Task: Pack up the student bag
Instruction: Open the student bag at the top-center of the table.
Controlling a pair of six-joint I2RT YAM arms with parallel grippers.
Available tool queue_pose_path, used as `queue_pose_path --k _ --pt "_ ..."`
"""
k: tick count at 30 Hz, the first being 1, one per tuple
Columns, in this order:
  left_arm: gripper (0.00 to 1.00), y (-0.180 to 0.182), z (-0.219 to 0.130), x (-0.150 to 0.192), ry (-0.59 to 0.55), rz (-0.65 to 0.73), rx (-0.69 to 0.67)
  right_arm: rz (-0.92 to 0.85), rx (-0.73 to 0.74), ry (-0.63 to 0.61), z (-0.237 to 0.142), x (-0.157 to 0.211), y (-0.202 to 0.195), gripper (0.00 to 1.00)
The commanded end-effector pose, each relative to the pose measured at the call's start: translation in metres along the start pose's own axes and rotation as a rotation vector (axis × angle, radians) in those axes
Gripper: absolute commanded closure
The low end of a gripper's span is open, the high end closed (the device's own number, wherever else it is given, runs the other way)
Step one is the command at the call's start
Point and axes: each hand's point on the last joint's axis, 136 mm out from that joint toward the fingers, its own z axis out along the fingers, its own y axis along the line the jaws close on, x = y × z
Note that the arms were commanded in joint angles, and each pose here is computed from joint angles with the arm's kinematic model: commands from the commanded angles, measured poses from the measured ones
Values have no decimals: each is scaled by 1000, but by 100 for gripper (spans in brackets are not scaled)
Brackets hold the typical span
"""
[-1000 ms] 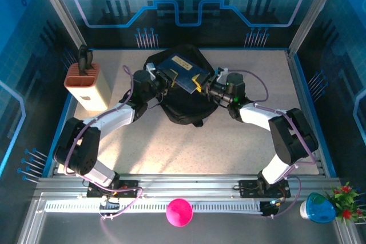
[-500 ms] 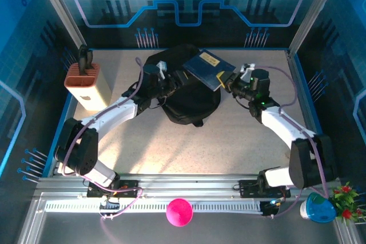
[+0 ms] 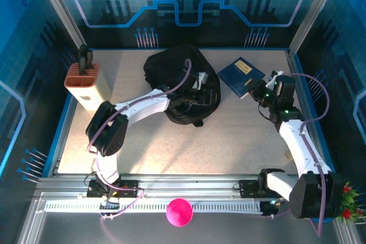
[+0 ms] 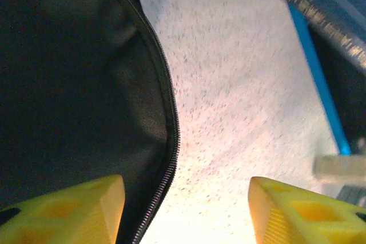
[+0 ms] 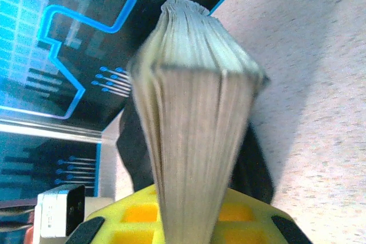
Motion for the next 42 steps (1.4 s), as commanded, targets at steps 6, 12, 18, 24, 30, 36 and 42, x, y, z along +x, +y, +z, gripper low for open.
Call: queue_pose_path --k 6,12,18,24,30,36,42 --pt "52 3 36 27 197 166 -24 -45 75 -45 -29 -19 -26 100" --pt "58 7 52 24 220 188 -45 -39 79 -38 -32 -17 -30 100" --pt "65 9 60 24 230 193 -44 -33 78 -31 -31 -15 -31 100" --pt "69 5 61 29 252 208 -12 -26 81 -30 -31 -14 -32 100" --pt "75 10 61 30 260 237 -32 -23 82 -28 -31 -13 -33 100" --pt "92 3 48 11 195 266 -48 -22 86 -31 -32 -14 -34 100" --pt "94 -9 9 -27 33 259 -28 -38 85 -14 -36 -10 -33 100"
